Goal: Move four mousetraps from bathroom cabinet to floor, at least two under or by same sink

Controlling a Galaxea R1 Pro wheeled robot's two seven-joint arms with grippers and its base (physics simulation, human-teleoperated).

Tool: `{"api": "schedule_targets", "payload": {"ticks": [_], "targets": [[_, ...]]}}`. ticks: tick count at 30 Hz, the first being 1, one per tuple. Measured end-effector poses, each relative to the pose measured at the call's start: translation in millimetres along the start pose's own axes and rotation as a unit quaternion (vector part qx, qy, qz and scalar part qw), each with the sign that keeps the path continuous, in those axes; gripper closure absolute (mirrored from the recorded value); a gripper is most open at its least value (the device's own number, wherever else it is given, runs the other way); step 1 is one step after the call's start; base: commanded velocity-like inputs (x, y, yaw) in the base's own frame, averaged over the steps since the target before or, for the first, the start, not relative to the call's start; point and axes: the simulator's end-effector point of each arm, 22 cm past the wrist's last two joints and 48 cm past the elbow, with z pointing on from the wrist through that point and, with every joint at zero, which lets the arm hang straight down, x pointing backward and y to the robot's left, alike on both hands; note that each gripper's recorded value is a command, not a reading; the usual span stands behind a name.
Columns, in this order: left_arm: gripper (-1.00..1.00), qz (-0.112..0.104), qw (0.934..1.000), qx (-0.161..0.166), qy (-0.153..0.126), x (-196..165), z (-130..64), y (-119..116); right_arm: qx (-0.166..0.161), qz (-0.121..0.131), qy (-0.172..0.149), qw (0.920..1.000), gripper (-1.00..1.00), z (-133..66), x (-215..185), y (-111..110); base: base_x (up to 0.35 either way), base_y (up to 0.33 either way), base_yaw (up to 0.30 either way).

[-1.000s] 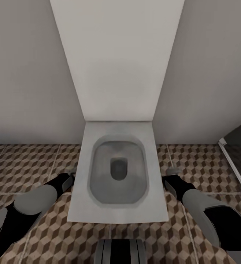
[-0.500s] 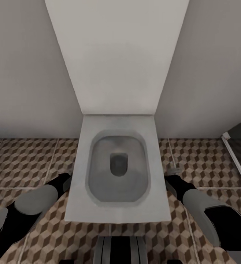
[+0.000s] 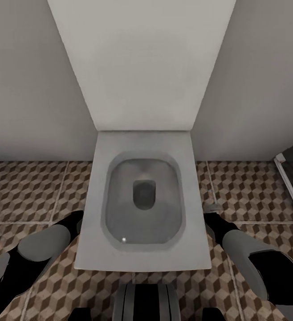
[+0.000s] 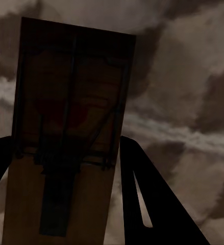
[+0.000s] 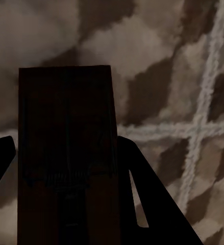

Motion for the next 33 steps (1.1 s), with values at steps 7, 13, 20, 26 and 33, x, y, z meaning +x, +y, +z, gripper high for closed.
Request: {"api": "schedule_targets", "payload": {"ticks": [7,13,20,26,33], "targets": [[1.0,0.0,1.0,-0.002,-0.001,-0.6,0.0,1.7,0.001,0.0,-0.001,1.0,1.0,0.0,-0.4,-1.1,0.0,0.0,0.0],[1.0,0.0,1.0,-0.002,0.0,-0.4,0.1,1.7,0.008,0.003,-0.007,0.9999,1.0,-0.1,-6.8,-9.0,0.0,0.0,0.0],[1.0,0.0,1.0,-0.002,-0.001,-0.7,0.1,2.0,0.013,0.009,-0.011,0.9998,1.0,0.6,-10.4,-18.2,0.0,0.0,0.0],[1.0,0.0,1.0,-0.002,-0.001,-0.8,0.1,2.1,0.01,0.008,-0.012,0.9998,1.0,0.7,-10.8,-17.5,0.0,0.0,0.0],[1.0,0.0,1.0,-0.002,-0.001,-0.7,0.0,1.4,0.011,0.009,-0.012,0.9998,1.0,1.0,-10.9,-19.0,0.0,0.0,0.0]]}}
